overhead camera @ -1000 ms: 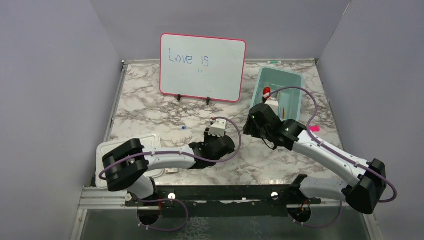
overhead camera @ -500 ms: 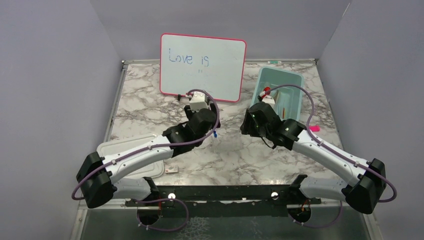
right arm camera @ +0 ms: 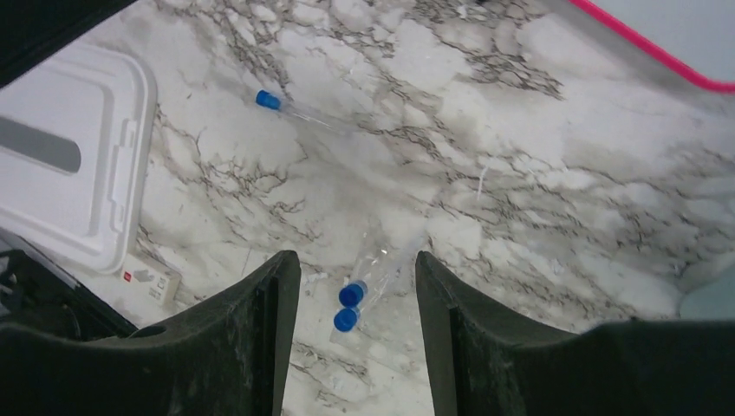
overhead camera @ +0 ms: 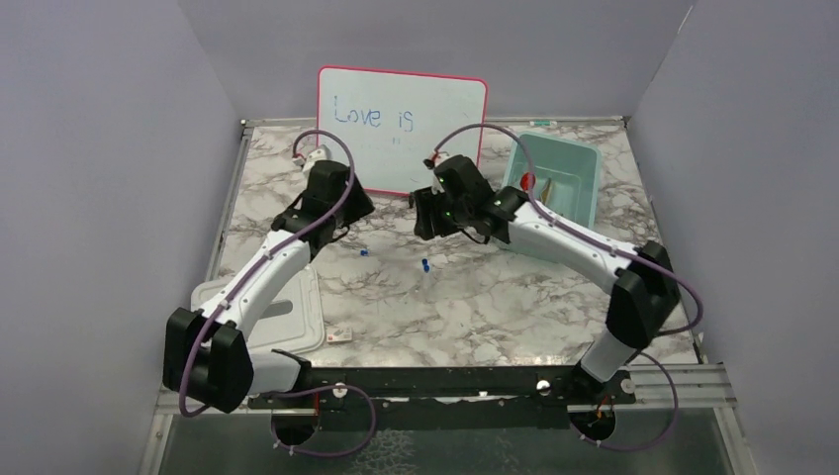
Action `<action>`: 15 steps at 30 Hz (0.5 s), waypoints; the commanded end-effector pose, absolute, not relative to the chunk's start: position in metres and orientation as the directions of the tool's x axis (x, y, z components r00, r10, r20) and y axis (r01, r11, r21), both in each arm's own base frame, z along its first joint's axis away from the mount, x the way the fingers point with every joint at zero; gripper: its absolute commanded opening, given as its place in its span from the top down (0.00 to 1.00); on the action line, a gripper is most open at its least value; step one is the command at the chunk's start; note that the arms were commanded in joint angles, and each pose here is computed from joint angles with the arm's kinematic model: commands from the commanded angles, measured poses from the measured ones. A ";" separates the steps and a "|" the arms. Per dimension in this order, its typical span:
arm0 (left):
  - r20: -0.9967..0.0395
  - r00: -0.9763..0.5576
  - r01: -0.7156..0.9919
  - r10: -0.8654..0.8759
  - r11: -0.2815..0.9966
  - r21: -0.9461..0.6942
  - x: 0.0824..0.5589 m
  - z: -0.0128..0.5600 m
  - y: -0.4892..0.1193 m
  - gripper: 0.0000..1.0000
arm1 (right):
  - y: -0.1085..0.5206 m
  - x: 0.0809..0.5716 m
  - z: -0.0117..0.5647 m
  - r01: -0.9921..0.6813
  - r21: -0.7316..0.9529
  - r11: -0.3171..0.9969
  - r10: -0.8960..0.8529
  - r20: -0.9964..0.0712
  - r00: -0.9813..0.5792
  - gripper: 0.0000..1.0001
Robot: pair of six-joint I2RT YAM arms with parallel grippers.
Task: Organize the chemistry lab equipment
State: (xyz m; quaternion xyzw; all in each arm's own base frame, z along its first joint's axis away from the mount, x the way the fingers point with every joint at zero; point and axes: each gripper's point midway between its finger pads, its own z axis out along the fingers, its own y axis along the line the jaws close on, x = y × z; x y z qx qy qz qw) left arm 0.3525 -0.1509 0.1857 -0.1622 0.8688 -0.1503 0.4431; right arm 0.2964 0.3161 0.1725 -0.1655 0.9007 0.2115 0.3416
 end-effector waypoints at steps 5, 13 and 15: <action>-0.448 -0.630 -0.346 -0.635 0.746 -0.569 0.338 0.140 -0.096 0.35 | 0.388 0.317 0.136 -0.714 0.254 0.652 -0.443 -0.637 -0.631 0.43; -0.393 -0.605 -0.423 -0.693 0.698 -0.578 0.331 0.123 -0.068 0.35 | 0.422 0.330 0.089 -0.792 0.239 0.562 -0.546 -0.612 -0.572 0.42; -0.379 -0.609 -0.433 -0.697 0.692 -0.578 0.330 0.120 -0.067 0.35 | 0.428 0.333 0.076 -0.802 0.229 0.552 -0.566 -0.603 -0.562 0.42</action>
